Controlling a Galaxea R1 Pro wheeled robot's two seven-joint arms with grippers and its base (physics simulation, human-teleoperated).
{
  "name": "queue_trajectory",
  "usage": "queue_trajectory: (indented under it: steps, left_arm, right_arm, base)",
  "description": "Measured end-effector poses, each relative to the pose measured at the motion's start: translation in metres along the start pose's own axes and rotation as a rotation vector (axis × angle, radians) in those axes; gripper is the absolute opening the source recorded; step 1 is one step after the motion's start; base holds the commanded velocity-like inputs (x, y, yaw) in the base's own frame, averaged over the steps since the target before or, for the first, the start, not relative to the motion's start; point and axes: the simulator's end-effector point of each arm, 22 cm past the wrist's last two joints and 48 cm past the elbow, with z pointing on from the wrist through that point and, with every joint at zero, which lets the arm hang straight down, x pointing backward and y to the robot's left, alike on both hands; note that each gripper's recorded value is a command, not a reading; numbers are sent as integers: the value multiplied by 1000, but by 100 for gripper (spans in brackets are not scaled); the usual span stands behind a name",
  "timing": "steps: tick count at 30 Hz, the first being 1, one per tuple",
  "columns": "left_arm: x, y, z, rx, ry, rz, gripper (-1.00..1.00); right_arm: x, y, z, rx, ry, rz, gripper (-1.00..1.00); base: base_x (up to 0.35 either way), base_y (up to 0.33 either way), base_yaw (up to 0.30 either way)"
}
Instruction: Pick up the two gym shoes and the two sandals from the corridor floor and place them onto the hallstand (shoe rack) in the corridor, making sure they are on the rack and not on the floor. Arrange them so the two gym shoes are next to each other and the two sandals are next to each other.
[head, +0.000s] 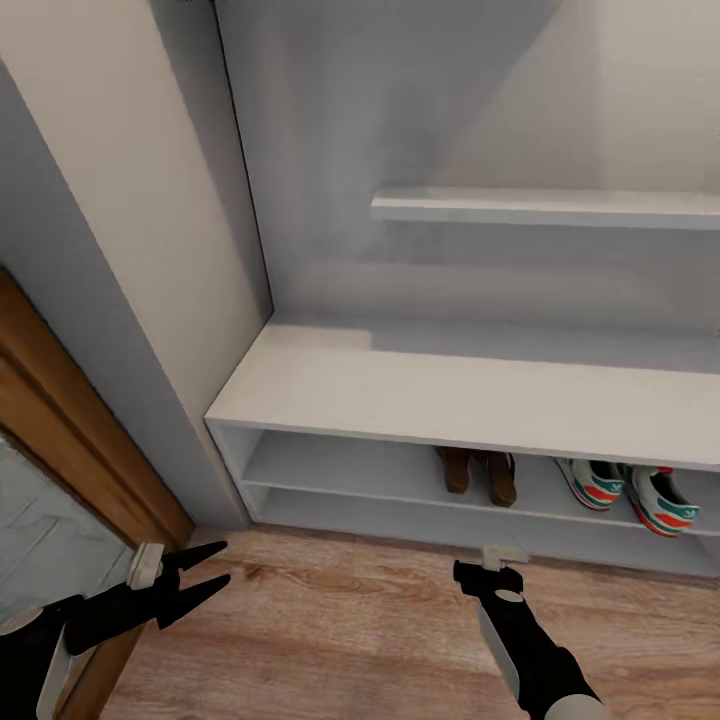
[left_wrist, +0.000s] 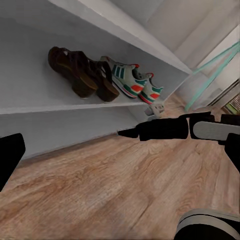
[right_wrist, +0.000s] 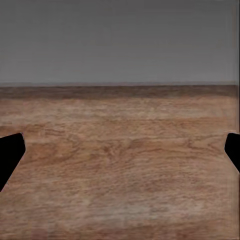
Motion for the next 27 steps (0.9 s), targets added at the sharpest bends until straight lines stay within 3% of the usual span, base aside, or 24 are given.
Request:
queue_trajectory:
  steps: [8, 14, 19, 20, 22, 23, 27]
  left_arm:
    - [0, 0, 0, 0, 0, 0, 100]
    - [0, 0, 0, 0, 0, 0, 100]
    - [0, 0, 0, -1, -1, 0, 100]
    - [0, 0, 0, -1, -2, 0, 100]
    - [-1, 1, -1, -3, -5, -1, 100]
    - [-3, 0, -1, -4, -6, -1, 100]
    - [-12, -4, -1, -4, -6, -1, 100]
  right_arm:
    - [0, 0, 0, 0, 0, -1, 100]
    - [1, 0, 0, 0, 2, -2, 100]
    - [20, 1, 1, 0, 41, -10, 100]
    - [33, 1, 2, 0, 67, -15, 100]
    - [58, 1, 4, 0, 57, -12, 100]
    - [85, 0, 1, 2, 91, -19, 100]
    - [117, -2, -9, 2, 161, -36, 100]
  base:
    - [-281, 0, 0]
    - [-45, 0, 0]
    - [-4, 0, 0]
    - [0, 0, 0]
    - [0, 0, 0]
    - [0, 0, 0]
    - [0, 0, 0]
